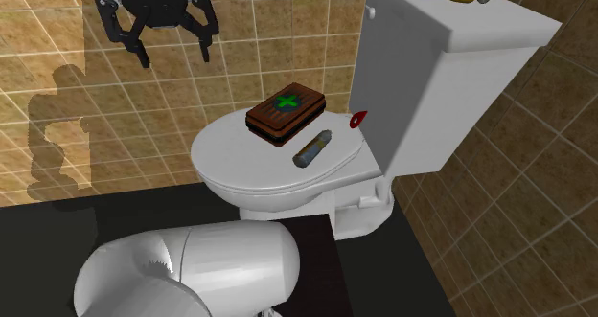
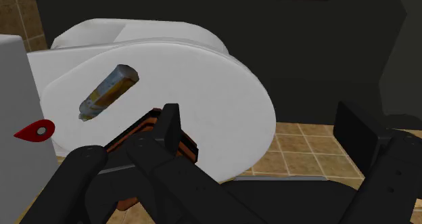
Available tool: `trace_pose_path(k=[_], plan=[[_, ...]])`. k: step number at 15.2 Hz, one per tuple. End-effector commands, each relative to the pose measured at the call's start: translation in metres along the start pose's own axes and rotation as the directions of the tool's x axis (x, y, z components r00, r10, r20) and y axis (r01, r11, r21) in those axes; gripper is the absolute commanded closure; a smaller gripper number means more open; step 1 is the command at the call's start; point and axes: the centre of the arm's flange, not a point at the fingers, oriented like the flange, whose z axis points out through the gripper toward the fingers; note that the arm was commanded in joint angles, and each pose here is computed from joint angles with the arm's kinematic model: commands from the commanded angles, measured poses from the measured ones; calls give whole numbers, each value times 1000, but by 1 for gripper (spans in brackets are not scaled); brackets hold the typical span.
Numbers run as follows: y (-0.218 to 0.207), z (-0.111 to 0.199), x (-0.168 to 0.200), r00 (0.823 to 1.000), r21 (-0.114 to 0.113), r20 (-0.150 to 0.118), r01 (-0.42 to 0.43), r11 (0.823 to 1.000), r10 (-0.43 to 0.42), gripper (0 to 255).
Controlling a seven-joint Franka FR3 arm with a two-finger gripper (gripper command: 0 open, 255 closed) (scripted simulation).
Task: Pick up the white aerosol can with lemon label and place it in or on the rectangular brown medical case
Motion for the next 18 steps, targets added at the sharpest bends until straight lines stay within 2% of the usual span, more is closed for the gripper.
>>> trace_pose_path(k=[1, 9, 18], plan=[[0, 0, 0, 1000, 0, 0, 0, 1000, 0, 0], [52, 73, 59, 989, 7, 21, -146, 989, 146, 0], [120, 158, 114, 951, 11, 45, -307, 952, 306, 0]])
